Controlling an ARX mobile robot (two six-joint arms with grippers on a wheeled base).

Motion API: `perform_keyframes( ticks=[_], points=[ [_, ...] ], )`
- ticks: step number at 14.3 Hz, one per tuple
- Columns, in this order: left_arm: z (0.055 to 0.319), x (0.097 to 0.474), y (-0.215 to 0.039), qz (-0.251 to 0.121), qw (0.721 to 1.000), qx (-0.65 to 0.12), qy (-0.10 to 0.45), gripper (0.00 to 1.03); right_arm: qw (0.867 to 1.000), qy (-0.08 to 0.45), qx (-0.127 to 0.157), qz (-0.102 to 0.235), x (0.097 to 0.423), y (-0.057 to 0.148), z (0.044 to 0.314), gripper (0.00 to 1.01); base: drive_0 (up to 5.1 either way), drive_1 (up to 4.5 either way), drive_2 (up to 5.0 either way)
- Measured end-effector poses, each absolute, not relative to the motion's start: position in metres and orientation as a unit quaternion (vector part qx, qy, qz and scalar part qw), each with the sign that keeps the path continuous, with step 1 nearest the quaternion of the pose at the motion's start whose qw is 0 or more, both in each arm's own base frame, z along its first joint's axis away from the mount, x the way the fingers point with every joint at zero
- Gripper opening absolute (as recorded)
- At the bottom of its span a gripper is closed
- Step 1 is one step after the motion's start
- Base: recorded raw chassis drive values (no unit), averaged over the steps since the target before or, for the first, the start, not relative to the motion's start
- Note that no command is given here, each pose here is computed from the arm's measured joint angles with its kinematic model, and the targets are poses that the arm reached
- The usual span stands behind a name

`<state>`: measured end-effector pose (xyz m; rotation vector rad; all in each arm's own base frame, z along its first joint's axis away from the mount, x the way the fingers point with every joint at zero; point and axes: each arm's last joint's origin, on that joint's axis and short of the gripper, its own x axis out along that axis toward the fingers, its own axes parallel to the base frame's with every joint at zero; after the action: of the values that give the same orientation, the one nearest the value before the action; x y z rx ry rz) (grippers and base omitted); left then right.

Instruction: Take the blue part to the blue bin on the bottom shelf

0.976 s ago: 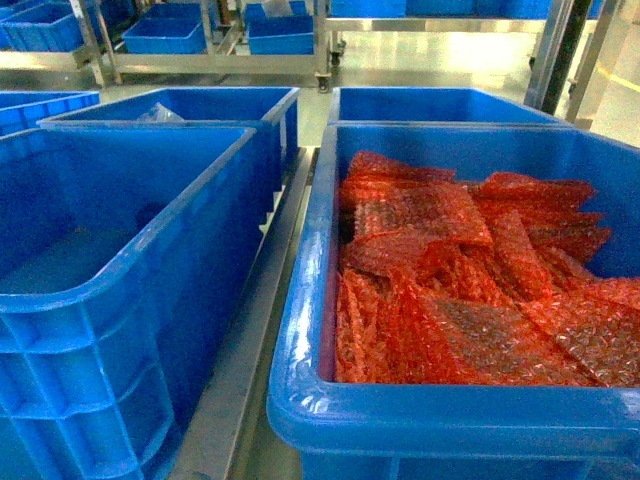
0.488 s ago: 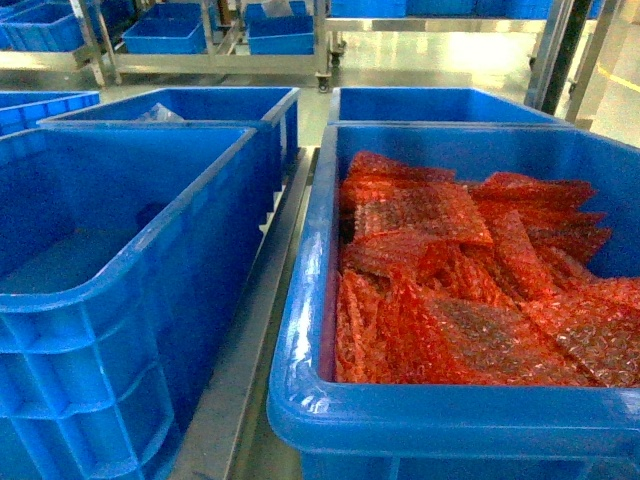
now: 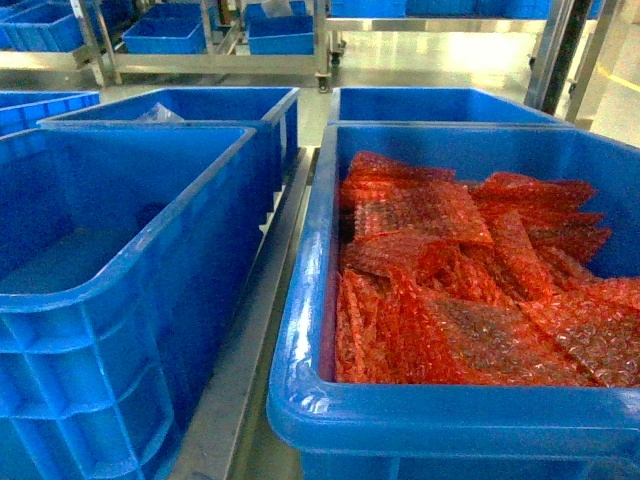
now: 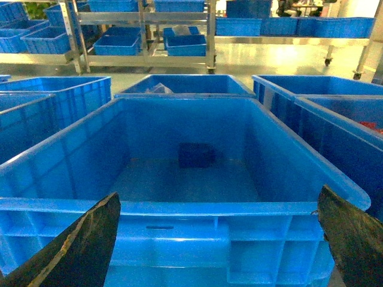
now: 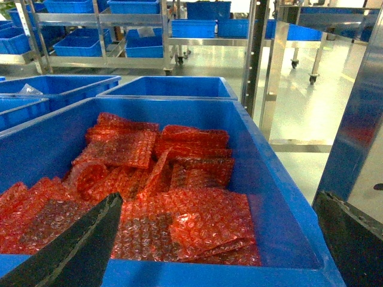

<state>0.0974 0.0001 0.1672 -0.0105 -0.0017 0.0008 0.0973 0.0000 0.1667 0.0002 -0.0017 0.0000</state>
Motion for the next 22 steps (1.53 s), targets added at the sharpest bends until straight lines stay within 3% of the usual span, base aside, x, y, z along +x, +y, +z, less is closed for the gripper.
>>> perform_keyframes(
  ticks=[22],
  points=[
    [0.1674, 0.0973, 0.0001, 0.0, 1.0, -0.005, -0.001, 0.98, 1.0, -0.001, 0.0, 0.0, 0.0973, 0.0, 0.1667, 0.98, 0.0, 0.0, 0.0]
  ],
)
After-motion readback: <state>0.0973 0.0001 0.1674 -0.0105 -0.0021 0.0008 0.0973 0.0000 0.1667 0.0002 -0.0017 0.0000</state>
